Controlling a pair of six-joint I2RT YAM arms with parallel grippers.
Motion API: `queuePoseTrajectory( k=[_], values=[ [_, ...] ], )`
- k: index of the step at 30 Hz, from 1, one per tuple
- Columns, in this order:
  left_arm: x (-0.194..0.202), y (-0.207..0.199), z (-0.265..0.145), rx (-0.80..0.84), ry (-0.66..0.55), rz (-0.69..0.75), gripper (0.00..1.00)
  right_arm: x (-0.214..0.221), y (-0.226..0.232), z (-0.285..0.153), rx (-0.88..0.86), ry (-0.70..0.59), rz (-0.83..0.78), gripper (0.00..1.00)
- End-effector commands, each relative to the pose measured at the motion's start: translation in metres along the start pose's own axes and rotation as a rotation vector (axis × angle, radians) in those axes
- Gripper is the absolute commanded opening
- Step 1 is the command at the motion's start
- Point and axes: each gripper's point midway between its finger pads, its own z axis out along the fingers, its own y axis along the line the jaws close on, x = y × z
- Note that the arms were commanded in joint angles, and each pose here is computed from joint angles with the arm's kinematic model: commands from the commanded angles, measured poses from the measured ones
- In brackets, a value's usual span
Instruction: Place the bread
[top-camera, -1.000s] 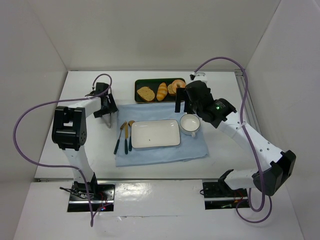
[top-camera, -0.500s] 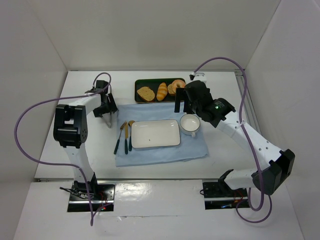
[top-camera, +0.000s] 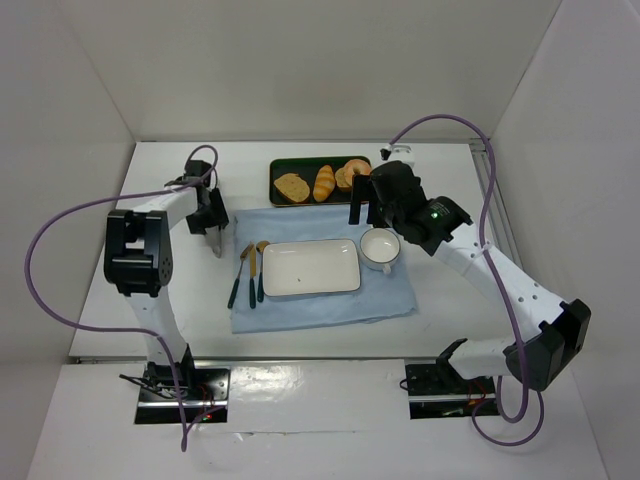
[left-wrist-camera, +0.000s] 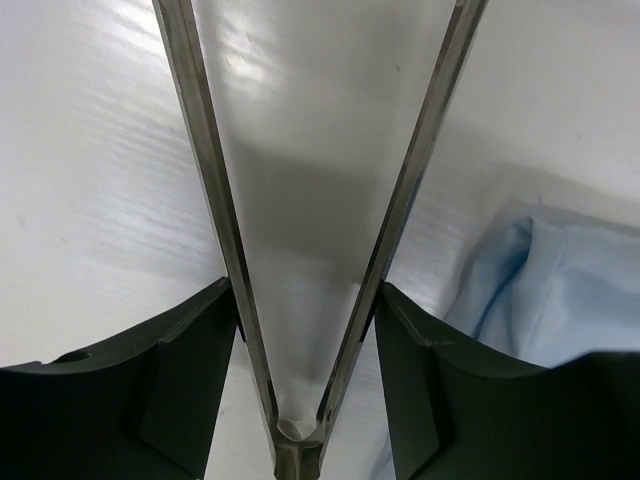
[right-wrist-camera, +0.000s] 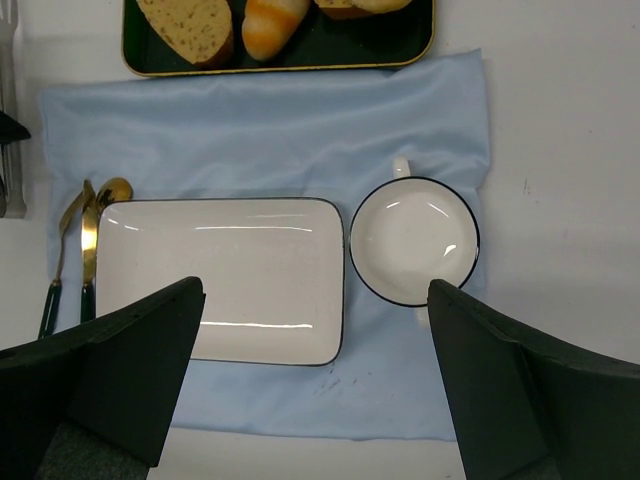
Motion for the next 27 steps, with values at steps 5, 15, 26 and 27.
queuePoseTrajectory(
  k=[5, 15, 26, 27],
  values=[
    [-0.028, -0.028, -0.086, 0.227, -0.100, -0.032, 0.68, -0.019, 0.007, -0.004, -0.040, -0.072, 0.050, 1.00],
    [-0.056, -0.094, -0.200, 0.498, -0.268, -0.009, 0.68, -0.021, 0.018, 0.006, -0.085, -0.071, 0.061, 1.00],
    [-0.028, -0.183, -0.249, 0.750, -0.235, 0.254, 0.68, -0.007, 0.005, 0.001, -0.084, -0.085, 0.070, 1.00],
    [-0.018, -0.190, -0.244, 0.739, -0.219, 0.283, 0.68, -0.011, 0.001, -0.002, -0.083, -0.102, 0.082, 1.00]
  ],
)
